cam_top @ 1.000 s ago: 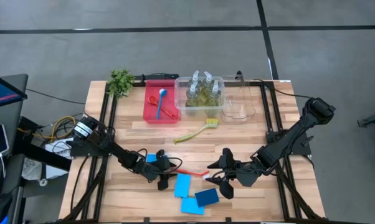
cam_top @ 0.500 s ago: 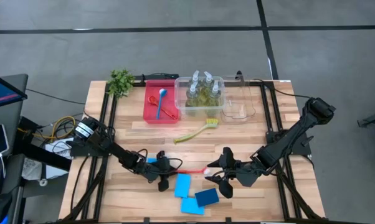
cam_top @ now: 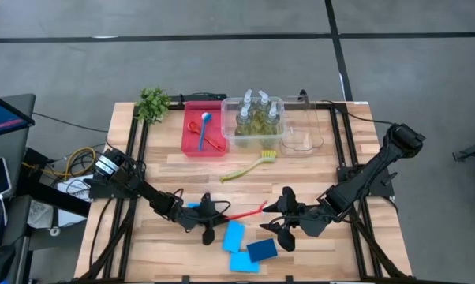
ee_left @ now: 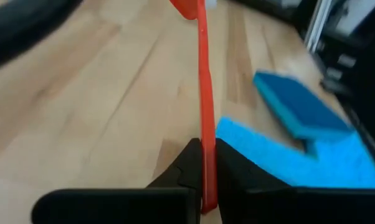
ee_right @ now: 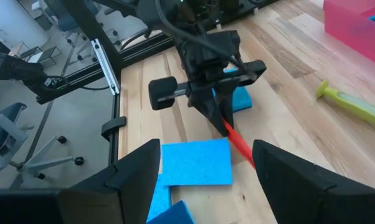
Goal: Pick & Place Kitchen Sink Supplies
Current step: Put the red toilet brush into the red bin, then put the green toilet brush into the red bin
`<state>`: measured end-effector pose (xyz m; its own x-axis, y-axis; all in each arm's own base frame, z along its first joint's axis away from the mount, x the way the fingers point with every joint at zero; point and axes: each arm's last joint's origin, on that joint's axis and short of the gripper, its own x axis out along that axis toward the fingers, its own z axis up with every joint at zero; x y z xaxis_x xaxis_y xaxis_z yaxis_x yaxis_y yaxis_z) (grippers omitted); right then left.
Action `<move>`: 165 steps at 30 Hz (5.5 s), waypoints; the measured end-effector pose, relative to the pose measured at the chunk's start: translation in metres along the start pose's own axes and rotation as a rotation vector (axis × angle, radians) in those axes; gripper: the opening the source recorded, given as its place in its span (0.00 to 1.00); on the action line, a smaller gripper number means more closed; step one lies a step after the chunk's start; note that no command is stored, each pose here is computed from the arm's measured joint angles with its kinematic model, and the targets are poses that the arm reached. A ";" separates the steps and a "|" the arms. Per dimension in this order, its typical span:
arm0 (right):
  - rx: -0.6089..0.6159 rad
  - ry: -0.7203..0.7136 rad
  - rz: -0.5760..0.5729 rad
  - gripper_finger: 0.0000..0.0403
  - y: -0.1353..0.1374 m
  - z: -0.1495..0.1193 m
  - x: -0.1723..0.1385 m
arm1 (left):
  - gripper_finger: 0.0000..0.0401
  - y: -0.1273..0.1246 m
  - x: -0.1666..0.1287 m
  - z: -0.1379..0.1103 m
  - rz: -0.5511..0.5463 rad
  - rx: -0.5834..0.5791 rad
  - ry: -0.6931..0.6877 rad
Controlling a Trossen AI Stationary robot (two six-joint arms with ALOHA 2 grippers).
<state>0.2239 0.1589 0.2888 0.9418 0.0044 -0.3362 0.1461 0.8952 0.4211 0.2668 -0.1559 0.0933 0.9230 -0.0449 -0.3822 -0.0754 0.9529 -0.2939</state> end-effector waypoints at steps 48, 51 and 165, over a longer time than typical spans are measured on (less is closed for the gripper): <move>0.005 -0.168 -0.081 0.62 -0.027 0.038 0.021 | 0.12 0.074 -0.124 0.106 0.831 -0.134 -0.682; 0.024 -0.191 -0.110 0.62 -0.035 0.045 0.025 | 0.13 0.085 -0.122 0.100 0.811 -0.114 -0.675; -0.490 0.685 -0.348 0.09 -0.151 0.003 0.178 | 0.13 0.165 -0.112 0.062 0.413 -0.044 -0.395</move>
<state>0.3708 0.0227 0.1679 0.4595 -0.1774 -0.8703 0.0958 0.9840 -0.1500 0.1747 0.0250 0.1421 0.8841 0.4519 -0.1191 -0.4673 0.8538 -0.2296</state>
